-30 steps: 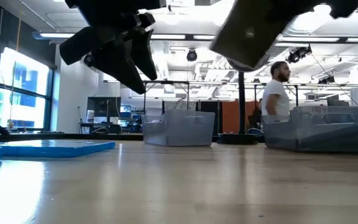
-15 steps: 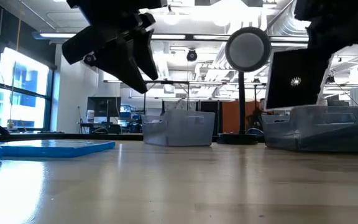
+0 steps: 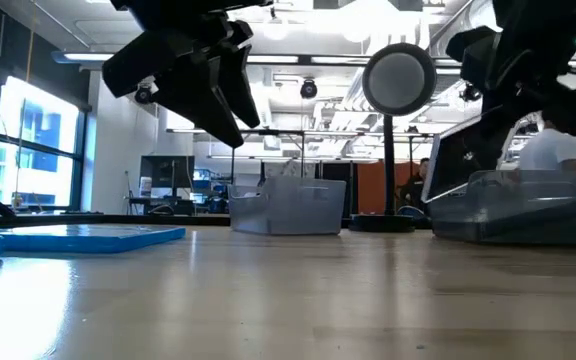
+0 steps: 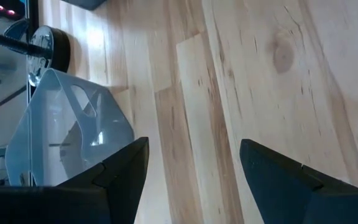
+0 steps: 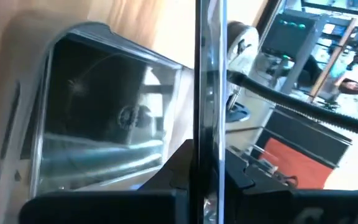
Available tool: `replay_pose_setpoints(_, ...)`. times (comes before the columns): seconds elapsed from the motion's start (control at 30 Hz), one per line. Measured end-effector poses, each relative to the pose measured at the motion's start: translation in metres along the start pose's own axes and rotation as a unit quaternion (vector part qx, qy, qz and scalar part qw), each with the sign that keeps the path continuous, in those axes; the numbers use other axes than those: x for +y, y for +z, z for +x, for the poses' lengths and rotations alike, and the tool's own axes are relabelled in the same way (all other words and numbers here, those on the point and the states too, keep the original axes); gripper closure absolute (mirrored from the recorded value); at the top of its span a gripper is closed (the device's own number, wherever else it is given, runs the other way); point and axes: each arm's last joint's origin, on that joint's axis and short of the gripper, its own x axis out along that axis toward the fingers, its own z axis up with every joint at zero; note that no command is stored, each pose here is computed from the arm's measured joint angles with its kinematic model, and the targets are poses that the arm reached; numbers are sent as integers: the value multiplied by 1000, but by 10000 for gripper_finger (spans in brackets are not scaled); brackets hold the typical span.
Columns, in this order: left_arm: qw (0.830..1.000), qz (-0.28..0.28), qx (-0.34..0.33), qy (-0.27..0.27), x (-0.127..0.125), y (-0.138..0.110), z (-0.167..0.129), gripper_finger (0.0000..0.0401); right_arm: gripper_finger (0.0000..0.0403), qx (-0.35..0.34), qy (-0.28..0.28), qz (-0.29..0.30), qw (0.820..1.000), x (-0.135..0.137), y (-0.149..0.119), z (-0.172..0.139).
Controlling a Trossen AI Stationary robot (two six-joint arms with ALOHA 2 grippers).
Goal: Pick & place jewel cases by type
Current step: Put the black CD case into the right black bin
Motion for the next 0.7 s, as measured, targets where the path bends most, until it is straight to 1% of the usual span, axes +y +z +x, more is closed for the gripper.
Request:
replay_pose_setpoints(0.1, 1000, 0, 0, -1, 0, 0, 0, 153, 375, 9, -7, -4, 1000, -4, -2, -5)
replay_pose_setpoints(0.27, 1000, 0, 0, -10, -1, 0, 0, 153, 375, 20, 19, -10, 1000, -7, -5, -10)
replay_pose_setpoints(0.4, 1000, 0, -1, -13, -1, 0, 0, 153, 376, 13, -9, -23, 1000, -5, -7, -14)
replay_pose_setpoints(0.53, 1000, 0, -1, -13, -1, 0, 0, 153, 381, 4, -19, -27, 999, -3, -7, -17)
replay_pose_setpoints(0.7, 999, -30, 0, -13, -1, 0, 0, 153, 380, -11, -53, -24, 998, 0, -9, -22)
